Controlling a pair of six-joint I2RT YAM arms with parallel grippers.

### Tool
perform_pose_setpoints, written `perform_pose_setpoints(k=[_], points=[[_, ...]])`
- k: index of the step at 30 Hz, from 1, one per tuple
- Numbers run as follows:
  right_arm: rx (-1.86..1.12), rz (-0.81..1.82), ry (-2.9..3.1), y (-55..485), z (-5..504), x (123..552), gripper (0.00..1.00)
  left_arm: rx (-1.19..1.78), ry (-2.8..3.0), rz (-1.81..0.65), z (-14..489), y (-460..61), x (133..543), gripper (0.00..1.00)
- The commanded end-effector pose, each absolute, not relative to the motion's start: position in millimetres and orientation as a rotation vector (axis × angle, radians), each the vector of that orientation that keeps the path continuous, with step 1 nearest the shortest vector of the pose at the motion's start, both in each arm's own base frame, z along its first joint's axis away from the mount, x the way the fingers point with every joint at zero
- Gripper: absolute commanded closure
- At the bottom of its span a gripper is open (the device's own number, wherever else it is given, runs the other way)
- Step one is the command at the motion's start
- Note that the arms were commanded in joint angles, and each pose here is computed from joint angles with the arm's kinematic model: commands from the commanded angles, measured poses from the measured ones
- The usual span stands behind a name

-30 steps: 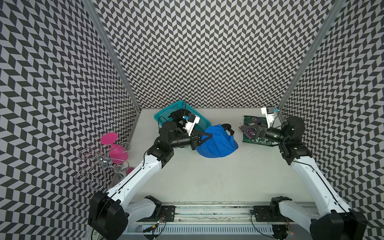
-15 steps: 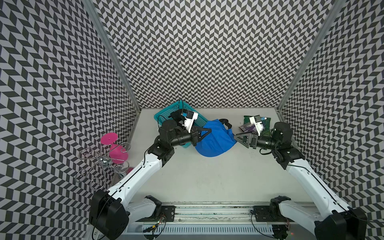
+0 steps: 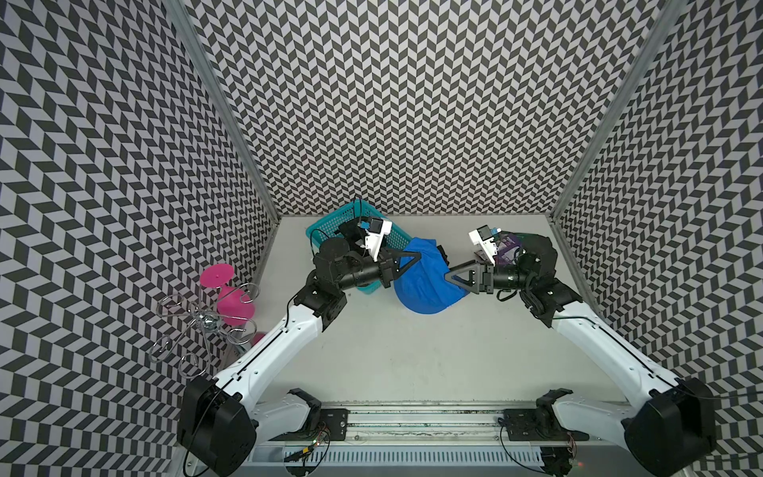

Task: Turn the baseball cap inside out
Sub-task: Turn over the baseball cap.

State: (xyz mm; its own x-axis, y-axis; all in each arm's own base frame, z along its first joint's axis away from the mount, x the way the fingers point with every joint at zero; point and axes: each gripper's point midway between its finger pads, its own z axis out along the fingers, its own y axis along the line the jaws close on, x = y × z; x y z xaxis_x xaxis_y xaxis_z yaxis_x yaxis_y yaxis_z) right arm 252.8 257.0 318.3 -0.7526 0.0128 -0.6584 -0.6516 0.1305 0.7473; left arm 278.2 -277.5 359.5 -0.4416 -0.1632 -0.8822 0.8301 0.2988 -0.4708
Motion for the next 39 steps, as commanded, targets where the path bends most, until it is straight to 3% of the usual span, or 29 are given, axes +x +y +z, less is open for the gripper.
perform_pose_setpoints(k=[1,3,10,14,18,21,24,26,29,32,36,39], points=[[-0.616,1.672,1.921,261.1,309.2,259.0,0.54,0.628,1.527,-1.301,381.0,-271.2,270.6,1.0],[-0.61,1.684,1.904,261.4,311.8,258.8,0.69,0.614,1.54,-1.28,376.9,-268.6,272.1,1.0],[-0.519,1.644,1.664,235.2,375.6,262.7,0.98,0.555,1.761,-1.149,313.5,-251.6,287.3,0.99],[-0.457,1.627,1.637,217.6,380.8,269.5,1.0,0.553,1.813,-1.204,291.9,-245.2,284.9,0.96],[-0.407,1.584,1.707,211.5,354.9,283.5,1.0,0.61,1.764,-1.345,302.6,-255.5,273.0,1.0],[-0.354,1.48,1.745,196.9,340.4,299.2,0.74,0.588,1.739,-1.373,312.4,-257.2,275.3,1.0],[-0.326,1.292,1.733,173.5,345.6,313.0,0.36,0.542,1.753,-1.381,316.2,-258.9,281.8,1.0],[-0.385,1.116,1.695,166.8,355.6,314.1,0.22,0.517,1.775,-1.392,316.9,-262.4,285.3,1.0],[-0.484,0.864,1.59,164.6,366.1,305.7,0.13,0.503,1.797,-1.399,316.7,-268.3,289.1,0.92],[-0.614,0.671,1.411,182.4,374.3,284.0,0.05,0.516,1.816,-1.39,313.3,-274.4,291.8,0.91],[-0.774,0.567,1.248,217.3,377.6,255.6,0.01,0.546,1.831,-1.39,313.6,-284.6,292.0,0.92],[-0.854,0.508,1.266,241.6,362.9,257.8,0.01,0.566,1.828,-1.405,316.6,-293.2,289.9,0.92]])
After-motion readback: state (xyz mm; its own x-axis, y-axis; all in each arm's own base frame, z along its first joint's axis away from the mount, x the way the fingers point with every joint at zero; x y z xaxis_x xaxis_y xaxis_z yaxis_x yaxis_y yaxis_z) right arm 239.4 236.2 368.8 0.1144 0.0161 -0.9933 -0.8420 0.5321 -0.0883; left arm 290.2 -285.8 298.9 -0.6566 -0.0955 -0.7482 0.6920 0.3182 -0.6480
